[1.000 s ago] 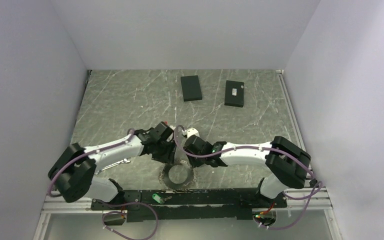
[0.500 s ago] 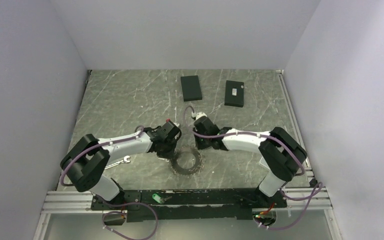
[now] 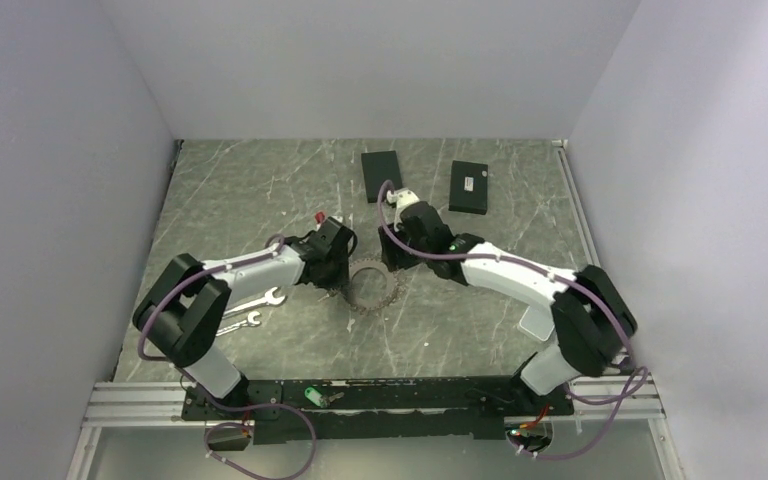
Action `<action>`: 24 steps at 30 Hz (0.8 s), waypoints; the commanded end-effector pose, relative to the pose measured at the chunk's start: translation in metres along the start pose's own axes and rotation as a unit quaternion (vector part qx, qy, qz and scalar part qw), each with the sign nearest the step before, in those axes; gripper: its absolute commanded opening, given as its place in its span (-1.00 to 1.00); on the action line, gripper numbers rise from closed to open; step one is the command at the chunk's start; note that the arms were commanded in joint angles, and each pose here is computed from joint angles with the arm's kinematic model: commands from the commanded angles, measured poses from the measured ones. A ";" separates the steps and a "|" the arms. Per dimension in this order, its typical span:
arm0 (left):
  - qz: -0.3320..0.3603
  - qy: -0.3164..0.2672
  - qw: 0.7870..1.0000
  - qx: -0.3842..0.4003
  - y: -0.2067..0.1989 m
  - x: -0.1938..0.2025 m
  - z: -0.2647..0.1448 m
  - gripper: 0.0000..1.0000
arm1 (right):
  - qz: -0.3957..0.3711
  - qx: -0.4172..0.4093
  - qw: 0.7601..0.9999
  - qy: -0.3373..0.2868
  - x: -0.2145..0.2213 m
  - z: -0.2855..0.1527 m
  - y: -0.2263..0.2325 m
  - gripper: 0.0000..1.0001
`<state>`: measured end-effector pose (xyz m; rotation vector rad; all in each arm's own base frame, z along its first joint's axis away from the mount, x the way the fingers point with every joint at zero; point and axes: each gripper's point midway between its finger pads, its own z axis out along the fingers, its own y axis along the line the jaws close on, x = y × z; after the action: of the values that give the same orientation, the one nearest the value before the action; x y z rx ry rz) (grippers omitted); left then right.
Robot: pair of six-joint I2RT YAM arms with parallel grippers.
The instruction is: Put the keys on the keyring
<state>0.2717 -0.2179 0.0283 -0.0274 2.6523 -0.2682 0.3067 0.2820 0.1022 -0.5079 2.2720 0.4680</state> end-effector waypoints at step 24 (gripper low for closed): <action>0.019 -0.298 0.944 -0.138 0.122 -0.070 -0.253 0.98 | -0.065 -0.135 0.971 0.184 0.140 -0.075 0.228 0.06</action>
<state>0.2339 -0.0740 0.2621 -0.1355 2.0767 0.0031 0.0599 0.4090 0.0734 -1.1263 2.3972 0.6843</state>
